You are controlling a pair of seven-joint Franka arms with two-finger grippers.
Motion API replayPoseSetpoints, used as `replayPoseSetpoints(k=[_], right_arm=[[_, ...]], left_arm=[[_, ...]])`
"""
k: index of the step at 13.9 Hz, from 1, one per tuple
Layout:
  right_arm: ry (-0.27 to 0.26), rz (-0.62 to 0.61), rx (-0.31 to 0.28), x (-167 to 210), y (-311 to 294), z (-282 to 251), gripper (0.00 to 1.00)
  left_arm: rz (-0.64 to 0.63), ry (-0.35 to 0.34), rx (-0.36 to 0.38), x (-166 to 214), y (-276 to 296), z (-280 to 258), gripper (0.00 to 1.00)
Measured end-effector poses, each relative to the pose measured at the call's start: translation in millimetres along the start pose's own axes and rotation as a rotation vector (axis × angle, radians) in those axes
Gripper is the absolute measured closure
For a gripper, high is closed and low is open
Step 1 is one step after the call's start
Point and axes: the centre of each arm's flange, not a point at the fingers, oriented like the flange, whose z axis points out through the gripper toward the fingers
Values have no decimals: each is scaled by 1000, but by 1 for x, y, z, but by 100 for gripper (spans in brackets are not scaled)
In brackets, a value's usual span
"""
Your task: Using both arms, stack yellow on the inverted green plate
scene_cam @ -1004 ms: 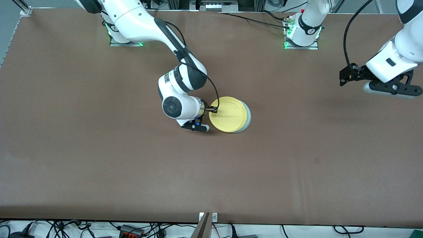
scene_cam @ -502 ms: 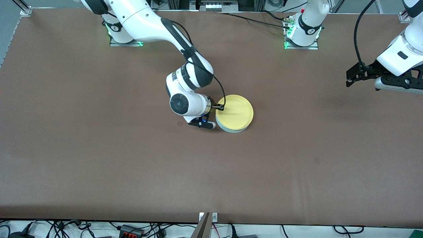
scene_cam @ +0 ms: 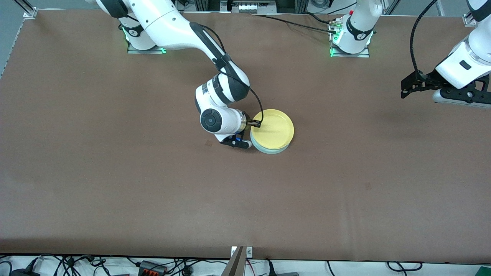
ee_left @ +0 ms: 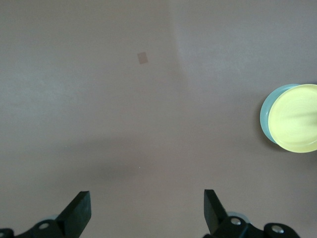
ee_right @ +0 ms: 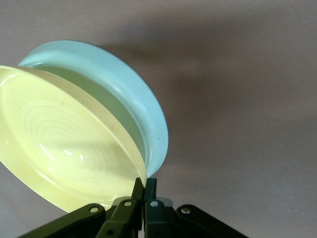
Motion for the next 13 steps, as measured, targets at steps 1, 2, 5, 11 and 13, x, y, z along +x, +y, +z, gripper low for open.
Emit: replayPoseSetpoints(k=[1,2,5,11,13], right_arm=[[0,3,-2,2,2,1,97],[0,6,-4,3,3,2,97],[1,8,-3,3,3,2,81],[121,-4,-5,18,5,-86,20],[156,-8,-60,17,19,-147,1]], left_arm=[[3,-1,0,0,1,-4,0],[6,1,0,0,3,-9,0],[13,6,-1,5,6,-18,0],[18,0,-2,9,9,-17,0],[19,0,-2,9,9,-18,0]])
